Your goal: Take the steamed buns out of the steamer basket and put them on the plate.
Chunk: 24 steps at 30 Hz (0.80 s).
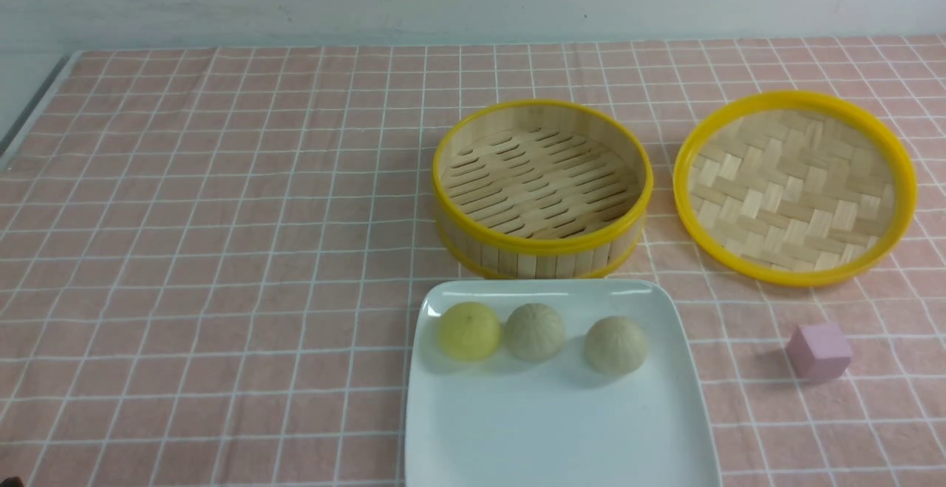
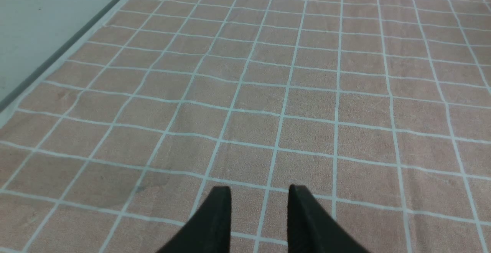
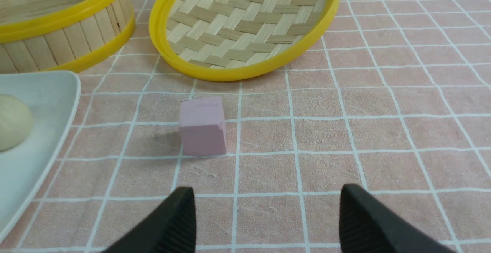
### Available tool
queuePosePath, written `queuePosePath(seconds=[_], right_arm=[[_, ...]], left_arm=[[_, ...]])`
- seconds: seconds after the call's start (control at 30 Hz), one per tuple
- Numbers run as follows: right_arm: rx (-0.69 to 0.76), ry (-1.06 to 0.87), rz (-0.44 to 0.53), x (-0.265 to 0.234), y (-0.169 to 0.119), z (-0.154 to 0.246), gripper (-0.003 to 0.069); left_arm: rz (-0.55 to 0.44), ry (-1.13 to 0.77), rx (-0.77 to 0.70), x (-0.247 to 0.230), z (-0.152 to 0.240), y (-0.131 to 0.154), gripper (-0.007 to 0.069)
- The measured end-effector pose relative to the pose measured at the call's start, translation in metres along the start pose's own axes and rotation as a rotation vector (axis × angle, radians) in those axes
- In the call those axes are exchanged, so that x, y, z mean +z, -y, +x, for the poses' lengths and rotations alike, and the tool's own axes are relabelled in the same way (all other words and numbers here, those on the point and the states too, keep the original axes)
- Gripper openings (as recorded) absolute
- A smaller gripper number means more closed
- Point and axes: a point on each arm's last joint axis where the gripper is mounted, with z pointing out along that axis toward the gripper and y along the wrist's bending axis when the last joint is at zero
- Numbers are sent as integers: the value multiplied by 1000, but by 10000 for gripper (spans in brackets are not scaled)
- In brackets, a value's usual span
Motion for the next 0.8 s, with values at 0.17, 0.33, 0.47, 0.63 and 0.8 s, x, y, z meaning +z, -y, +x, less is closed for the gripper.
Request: queuePosePath(seconds=[0.17, 0.33, 0.47, 0.63, 0.8], right_arm=[[-63, -1, 7, 0, 1, 0, 495], [-74, -1, 7, 0, 1, 0, 495], [-78, -1, 8, 0, 1, 0, 495], [-79, -1, 8, 0, 1, 0, 495], [-79, -1, 8, 0, 1, 0, 495]], left_arm=[[0, 0, 0, 0, 0, 0, 243], [0, 0, 0, 0, 0, 0, 243], [0, 0, 0, 0, 0, 0, 243], [0, 0, 0, 0, 0, 0, 243], [0, 0, 0, 0, 0, 0, 243]])
